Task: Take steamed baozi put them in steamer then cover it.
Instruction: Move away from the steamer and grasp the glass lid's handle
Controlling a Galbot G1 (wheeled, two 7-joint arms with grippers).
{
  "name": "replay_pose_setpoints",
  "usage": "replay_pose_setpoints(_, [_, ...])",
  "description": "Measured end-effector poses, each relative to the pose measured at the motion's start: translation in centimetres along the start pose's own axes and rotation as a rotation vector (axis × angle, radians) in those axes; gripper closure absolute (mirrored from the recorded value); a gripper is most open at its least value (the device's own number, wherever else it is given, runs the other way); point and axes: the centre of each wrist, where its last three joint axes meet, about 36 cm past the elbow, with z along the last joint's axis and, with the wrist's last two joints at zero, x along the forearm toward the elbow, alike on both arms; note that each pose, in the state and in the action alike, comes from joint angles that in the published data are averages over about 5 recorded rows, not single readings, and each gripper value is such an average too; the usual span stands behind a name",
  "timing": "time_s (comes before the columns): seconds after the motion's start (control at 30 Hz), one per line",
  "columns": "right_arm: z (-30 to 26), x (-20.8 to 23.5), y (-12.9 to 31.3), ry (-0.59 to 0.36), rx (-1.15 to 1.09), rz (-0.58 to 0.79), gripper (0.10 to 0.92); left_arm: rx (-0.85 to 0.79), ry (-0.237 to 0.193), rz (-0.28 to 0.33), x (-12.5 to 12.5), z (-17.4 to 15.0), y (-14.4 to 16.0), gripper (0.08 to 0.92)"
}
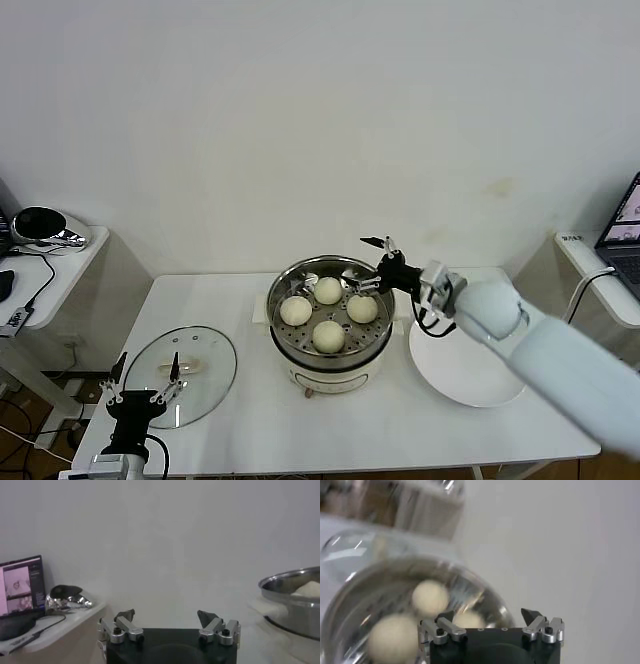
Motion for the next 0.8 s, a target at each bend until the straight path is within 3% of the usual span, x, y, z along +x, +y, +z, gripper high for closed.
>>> replay_pose_setpoints(0.17, [2.6, 3.0, 2.0, -0.136, -0.1, 0.194, 0.2, -0.091, 0.007, -0.022, 0.2, 1.0, 0.1, 0.177])
replay_pose_setpoints(0.33, [5.6, 8.3, 3.7, -0.161, -0.18, 0.42, 0.2, -0.267, -0.005, -0.037, 0.4, 2.2, 0.7, 0.177])
replay_pose_setpoints(0.53, [9.2, 15.8, 6.2, -0.077, -0.225, 0.674, 0.2, -0.576, -0.02, -0.009, 0.4, 3.9, 2.5, 0.177])
replay_pose_setpoints(0.8, [12.5, 23.9, 10.3, 0.099, -0.231, 0.935, 0.2, -1.012, -0.062, 0.107, -0.3, 5.6, 4.7, 0.177])
